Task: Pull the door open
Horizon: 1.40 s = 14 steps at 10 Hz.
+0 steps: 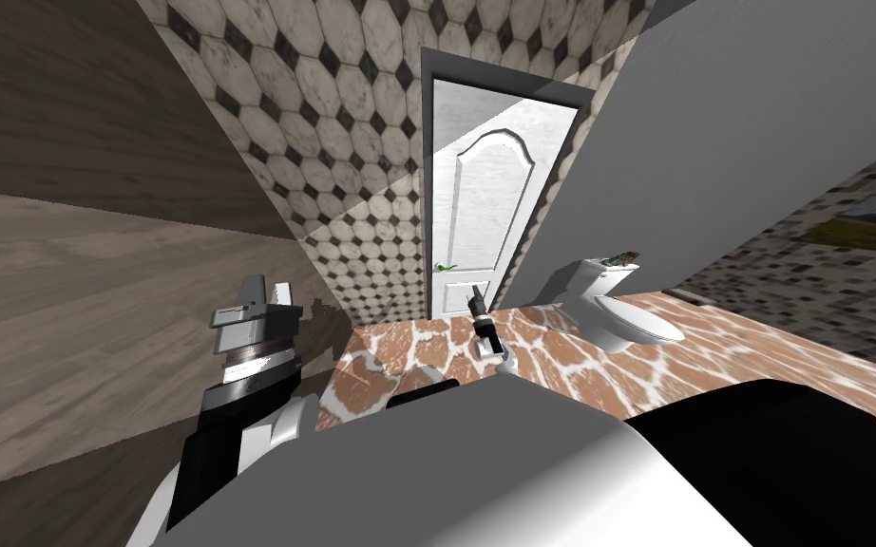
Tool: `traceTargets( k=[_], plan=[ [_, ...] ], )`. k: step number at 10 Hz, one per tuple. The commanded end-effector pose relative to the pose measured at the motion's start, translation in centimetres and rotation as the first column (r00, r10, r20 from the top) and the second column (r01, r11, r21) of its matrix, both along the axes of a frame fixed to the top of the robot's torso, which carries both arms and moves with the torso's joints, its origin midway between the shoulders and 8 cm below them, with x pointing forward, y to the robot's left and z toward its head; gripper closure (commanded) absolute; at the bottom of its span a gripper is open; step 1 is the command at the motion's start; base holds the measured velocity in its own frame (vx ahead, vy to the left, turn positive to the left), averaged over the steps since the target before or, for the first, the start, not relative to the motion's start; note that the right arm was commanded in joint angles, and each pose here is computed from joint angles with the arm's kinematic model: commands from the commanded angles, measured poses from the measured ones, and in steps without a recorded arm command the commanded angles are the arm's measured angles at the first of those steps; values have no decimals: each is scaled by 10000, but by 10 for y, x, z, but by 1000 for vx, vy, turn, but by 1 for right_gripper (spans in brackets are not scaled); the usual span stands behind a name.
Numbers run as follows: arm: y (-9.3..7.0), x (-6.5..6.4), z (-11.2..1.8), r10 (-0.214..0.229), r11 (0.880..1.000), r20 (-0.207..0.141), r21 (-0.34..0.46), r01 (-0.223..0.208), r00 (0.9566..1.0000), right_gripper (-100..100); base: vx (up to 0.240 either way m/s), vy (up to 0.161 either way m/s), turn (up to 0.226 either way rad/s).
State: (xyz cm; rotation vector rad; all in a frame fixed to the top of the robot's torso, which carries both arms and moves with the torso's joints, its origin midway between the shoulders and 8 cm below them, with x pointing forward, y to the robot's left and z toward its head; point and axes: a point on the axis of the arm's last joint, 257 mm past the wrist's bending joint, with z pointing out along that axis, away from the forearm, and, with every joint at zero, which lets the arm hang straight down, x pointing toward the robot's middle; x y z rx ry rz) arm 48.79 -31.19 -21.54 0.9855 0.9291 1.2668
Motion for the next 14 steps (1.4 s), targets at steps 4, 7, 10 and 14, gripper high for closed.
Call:
traceTargets(
  k=[4, 7, 10, 14],
  plan=[
    [-8, 12, -26, -141, 9998, -536, -136, 134, 9985, -100, 83, 7, 28],
    [-13, 18, -40, -223, 9996, -824, -203, 206, 9963, -100, 80, 4, 30],
    [-18, 24, -53, -305, 9993, -1102, -264, 277, 9934, -100, 73, 3, 26],
    [-26, 33, -73, -458, 9985, -1568, -374, 404, 9866, -100, 81, 4, 33]
  ],
)
